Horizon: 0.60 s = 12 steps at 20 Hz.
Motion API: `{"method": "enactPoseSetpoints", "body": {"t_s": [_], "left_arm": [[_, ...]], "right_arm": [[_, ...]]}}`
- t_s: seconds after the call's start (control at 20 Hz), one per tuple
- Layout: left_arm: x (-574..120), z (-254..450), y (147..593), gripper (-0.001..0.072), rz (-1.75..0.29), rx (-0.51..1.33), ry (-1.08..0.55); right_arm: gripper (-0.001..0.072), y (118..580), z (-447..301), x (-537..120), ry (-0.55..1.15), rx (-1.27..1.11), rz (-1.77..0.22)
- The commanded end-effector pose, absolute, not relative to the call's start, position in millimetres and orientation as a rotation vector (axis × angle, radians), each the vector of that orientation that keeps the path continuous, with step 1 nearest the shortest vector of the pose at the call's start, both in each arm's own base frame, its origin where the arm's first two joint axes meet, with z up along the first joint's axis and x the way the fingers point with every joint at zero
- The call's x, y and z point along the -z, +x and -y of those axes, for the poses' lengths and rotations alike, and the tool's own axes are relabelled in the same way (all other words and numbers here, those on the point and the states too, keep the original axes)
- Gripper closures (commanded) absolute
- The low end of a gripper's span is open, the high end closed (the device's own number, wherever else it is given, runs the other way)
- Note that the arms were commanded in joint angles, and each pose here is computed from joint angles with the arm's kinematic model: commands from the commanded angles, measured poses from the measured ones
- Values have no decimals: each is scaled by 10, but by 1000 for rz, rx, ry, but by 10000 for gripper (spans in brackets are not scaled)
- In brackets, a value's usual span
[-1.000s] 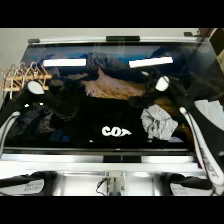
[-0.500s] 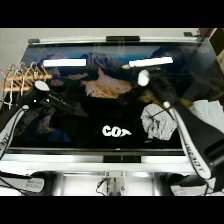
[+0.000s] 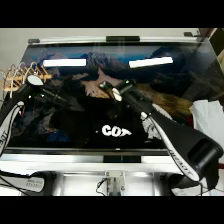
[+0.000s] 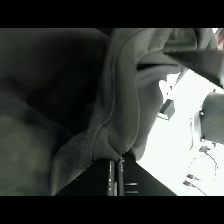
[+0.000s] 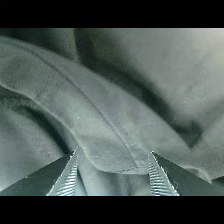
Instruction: Fold the shirts.
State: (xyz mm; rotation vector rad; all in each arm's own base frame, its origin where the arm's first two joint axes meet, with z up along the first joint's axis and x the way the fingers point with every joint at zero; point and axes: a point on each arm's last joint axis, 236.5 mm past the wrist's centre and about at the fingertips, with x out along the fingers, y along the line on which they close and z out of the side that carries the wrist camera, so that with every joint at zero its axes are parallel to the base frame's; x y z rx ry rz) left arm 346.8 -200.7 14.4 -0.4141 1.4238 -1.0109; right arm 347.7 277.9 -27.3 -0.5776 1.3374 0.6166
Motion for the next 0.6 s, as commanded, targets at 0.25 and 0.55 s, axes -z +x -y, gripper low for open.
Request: {"method": "enactPoseSetpoints", "body": {"t_s": [0.25,0.55], "left_arm": [[-114,1985,3488,660,-1424,1013,-416],[-116,1985,3481,660,-1426,1015,-417]], "right_arm": [[53,3539,-2634,421,-675,-530,-1314],[466,3705,-2697,465,-656,-494,-1253]]}}
